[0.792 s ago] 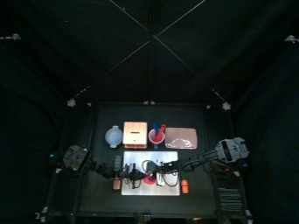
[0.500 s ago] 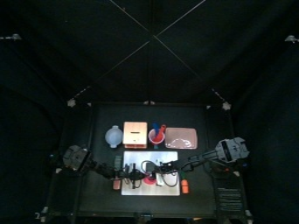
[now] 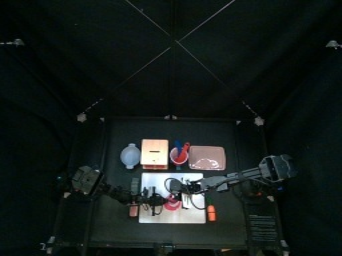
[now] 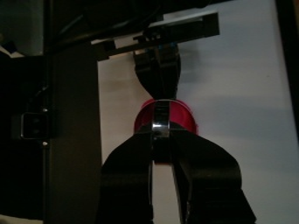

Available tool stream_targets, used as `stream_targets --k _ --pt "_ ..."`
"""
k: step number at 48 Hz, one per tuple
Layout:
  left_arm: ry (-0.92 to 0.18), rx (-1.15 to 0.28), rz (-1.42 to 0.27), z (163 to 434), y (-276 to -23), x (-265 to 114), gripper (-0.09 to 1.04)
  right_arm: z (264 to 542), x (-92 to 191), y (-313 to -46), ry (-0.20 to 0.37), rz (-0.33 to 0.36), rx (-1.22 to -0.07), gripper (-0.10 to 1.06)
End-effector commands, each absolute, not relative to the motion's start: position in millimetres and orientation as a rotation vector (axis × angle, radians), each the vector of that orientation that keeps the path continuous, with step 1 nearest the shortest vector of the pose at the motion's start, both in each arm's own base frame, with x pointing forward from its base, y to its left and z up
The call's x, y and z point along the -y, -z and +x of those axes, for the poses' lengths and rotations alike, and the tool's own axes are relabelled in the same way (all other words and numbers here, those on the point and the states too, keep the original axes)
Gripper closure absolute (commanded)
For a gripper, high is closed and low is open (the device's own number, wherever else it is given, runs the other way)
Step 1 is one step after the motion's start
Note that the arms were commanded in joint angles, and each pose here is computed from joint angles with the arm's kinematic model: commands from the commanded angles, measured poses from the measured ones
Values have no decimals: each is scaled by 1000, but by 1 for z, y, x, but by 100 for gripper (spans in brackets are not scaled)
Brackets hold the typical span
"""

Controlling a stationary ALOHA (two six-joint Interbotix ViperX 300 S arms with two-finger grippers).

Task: Get the cutter from the drawer then cut the dough then place the extra dough in the bowl
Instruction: Place the extra dough in the bowl

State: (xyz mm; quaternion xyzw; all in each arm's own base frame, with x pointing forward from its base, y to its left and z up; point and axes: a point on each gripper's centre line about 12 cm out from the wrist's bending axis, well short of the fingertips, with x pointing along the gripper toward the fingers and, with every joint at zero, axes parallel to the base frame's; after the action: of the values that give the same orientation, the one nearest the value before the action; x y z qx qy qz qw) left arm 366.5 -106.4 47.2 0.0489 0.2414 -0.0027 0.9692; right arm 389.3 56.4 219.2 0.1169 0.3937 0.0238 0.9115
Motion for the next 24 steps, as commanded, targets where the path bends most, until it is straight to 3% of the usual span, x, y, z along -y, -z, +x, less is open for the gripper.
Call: stream_targets --k 1,10,24 --pt "2 -495 91 368 -48 106 51 378 -49 -252 -48 255 -726 54" --pt "-4 -509 84 367 -47 104 51 347 -40 -253 -33 268 -723 54" --pt "-8 -513 75 366 -53 101 51 303 -28 -216 9 295 -791 54"
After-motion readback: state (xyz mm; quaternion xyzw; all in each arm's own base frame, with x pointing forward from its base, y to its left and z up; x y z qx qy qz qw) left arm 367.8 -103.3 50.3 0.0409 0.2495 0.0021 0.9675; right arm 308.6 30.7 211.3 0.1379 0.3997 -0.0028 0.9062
